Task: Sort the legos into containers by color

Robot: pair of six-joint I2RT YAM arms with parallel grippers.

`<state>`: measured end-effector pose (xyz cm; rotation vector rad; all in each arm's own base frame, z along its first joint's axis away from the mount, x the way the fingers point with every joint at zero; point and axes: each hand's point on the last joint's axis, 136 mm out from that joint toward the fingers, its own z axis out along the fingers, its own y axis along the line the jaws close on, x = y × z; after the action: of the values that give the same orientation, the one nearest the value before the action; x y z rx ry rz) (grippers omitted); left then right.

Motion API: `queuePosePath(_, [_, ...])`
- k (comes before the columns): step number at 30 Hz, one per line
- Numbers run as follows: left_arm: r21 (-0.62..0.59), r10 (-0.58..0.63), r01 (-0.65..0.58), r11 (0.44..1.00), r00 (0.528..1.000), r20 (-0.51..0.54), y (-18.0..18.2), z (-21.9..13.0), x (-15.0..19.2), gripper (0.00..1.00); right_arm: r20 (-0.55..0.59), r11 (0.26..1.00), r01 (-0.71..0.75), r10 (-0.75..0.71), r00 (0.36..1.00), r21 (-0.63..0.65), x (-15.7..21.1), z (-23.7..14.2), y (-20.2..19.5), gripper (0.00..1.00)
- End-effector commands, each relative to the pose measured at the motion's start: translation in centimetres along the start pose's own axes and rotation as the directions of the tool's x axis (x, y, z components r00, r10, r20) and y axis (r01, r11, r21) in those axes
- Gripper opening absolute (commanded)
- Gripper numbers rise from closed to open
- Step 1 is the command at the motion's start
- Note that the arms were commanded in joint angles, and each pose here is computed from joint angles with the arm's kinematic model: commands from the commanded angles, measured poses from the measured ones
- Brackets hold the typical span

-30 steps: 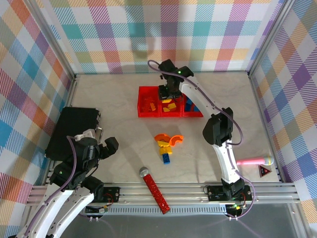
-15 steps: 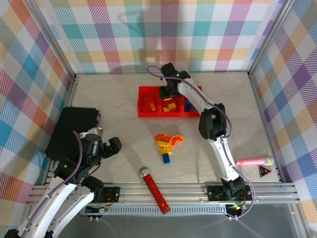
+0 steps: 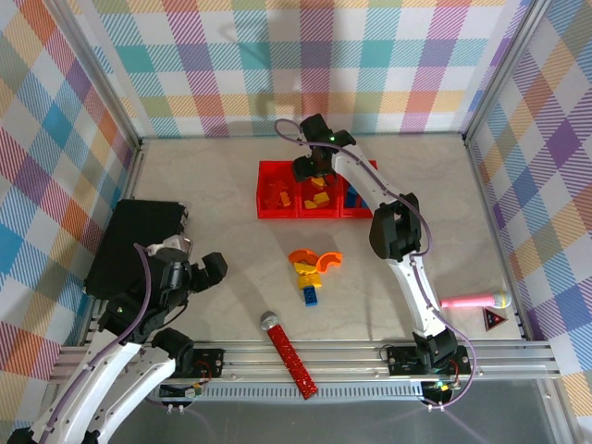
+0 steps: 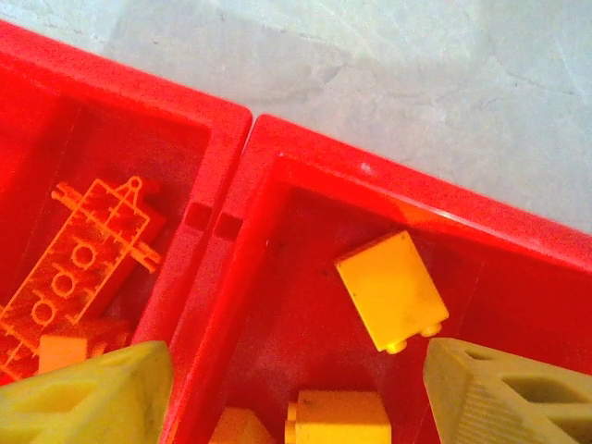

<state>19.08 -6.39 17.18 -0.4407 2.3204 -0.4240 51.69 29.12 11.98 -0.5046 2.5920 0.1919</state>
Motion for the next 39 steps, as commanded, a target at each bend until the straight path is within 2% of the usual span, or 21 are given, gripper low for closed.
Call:
queuePosePath(1, [0.039, -0.021, 0.022, 0.999, 1.0, -0.016, -1.2, 0.1, -0.4, 1.0, 0.057, 0.998, -0.052, 0.054, 0.997, -0.033, -1.6, -7.5, 0.3, 0.73])
queuePosePath(5, [0.072, -0.001, 0.004, 0.997, 0.999, -0.036, -2.2, 0.6, -0.3, 1.0, 0.028, 0.989, -0.142, 0.143, 0.989, -0.051, 0.2, -12.7, 0.3, 0.73])
queuePosePath(9, [0.055, 0.057, -0.053, 0.997, 0.996, -0.071, -2.4, 1.1, -0.1, 1.0, 0.014, 0.963, -0.236, 0.239, 0.971, -0.132, 3.3, -17.1, 2.0, 0.73])
queuePosePath(14, [0.073, 0.149, -0.14, 0.987, 0.978, -0.147, -3.4, 1.6, 0.4, 1.0, -0.009, 0.933, -0.321, 0.324, 0.946, -0.164, 10.0, -21.0, 4.3, 0.75])
queuePosePath(18, [0.085, 0.169, -0.157, 0.984, 0.974, -0.153, -3.6, 1.9, 0.6, 1.0, -0.045, 0.933, -0.329, 0.326, 0.944, -0.148, 16.6, -22.3, 7.1, 0.8])
queuePosePath(24, [0.085, 0.162, -0.151, 0.985, 0.975, -0.154, -3.2, 2.0, 1.0, 1.0, -0.133, 0.942, -0.33, 0.32, 0.938, -0.063, 25.6, -21.0, 9.8, 0.78])
queuePosePath(28, [0.096, 0.166, -0.153, 0.984, 0.975, -0.146, -3.4, 1.8, 1.0, 1.0, -0.188, 0.94, -0.34, 0.329, 0.926, -0.03, 29.3, -18.6, 10.8, 0.75])
queuePosePath(32, [0.102, 0.163, -0.15, 0.983, 0.979, -0.125, -3.3, 1.3, 0.7, 1.0, -0.228, 0.951, -0.308, 0.303, 0.925, 0.016, 30.8, -16.6, 11.6, 0.75])
queuePosePath(36, [0.103, 0.155, -0.144, 0.984, 0.982, -0.11, -3.2, 1.1, 0.6, 1.0, -0.267, 0.968, -0.251, 0.237, 0.934, -0.018, 30.4, -14.5, 13.7, 0.79])
queuePosePath(39, [0.088, 0.147, -0.138, 0.987, 0.984, -0.101, -2.9, 1.2, 0.5, 1.0, -0.289, 0.975, -0.221, 0.213, 0.933, 0.004, 30.2, -13.1, 14.5, 0.79])
